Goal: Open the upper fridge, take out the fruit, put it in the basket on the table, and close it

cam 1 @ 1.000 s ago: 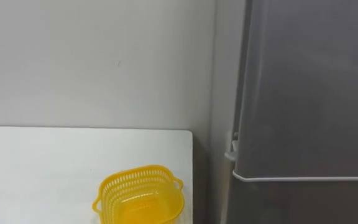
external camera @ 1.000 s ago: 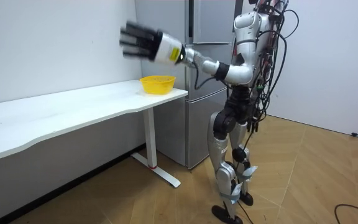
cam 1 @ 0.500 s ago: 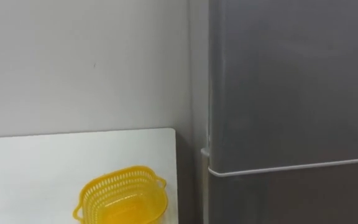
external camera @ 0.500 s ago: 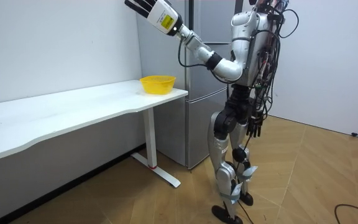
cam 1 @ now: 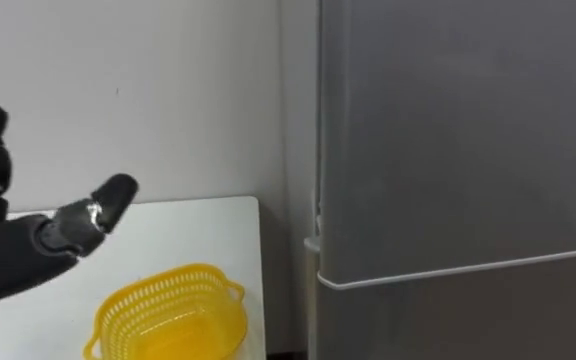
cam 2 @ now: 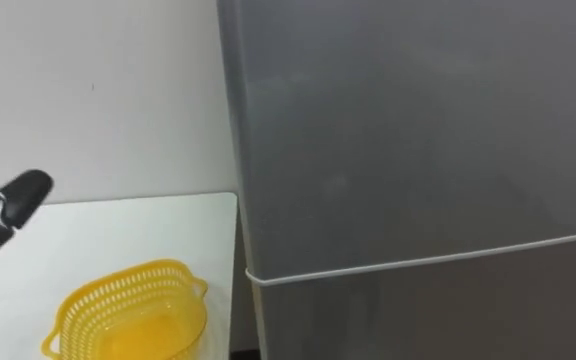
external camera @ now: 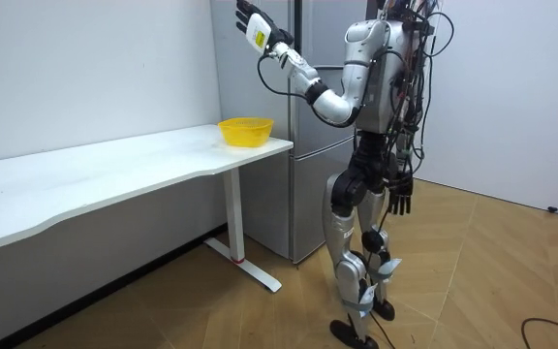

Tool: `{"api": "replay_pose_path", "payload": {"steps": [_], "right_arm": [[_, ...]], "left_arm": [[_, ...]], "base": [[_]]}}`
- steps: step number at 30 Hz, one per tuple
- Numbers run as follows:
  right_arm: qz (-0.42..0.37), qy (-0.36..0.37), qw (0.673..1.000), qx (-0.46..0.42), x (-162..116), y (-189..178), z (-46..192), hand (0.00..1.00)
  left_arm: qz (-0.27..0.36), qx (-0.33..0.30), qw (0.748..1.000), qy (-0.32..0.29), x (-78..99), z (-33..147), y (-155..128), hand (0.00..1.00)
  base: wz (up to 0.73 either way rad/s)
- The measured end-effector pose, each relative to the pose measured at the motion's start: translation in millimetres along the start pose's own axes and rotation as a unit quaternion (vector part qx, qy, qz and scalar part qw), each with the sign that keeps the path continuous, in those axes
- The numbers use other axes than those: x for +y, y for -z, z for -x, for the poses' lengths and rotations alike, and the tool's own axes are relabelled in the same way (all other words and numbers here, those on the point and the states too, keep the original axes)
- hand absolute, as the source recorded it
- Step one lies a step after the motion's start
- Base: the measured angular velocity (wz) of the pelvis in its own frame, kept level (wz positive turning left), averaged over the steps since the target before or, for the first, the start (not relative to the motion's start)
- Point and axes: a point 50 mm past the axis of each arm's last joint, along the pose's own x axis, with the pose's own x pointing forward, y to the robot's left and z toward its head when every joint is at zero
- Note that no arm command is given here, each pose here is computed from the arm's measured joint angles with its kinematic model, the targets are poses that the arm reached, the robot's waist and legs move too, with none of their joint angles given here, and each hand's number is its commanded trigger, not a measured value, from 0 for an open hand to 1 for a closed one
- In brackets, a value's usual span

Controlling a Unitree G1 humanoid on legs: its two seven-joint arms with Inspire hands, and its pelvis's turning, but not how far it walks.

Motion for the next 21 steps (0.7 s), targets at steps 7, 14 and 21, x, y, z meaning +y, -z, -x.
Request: {"api": "replay_pose_path", "payload": {"steps": [7, 14, 21], "right_arm": [[-0.001, 0.005, 1.000, -0.008, -2, -7, 0, 0.00], [0.000, 0.005, 1.000, -0.010, -4, -9, 1, 0.00], [0.001, 0.007, 1.000, -0.008, -7, -11, 1, 0.00]], "left_arm": [[0.023, 0.008, 0.995, 0.099, -21.0, -4.7, 5, 0.00], [0.035, 0.013, 0.985, 0.169, -33.4, -2.8, 8, 0.00], [0.056, 0.034, 0.970, 0.232, -48.3, 0.3, 15, 0.00]], "base": [[-0.11], [-0.08], [0.00]]}}
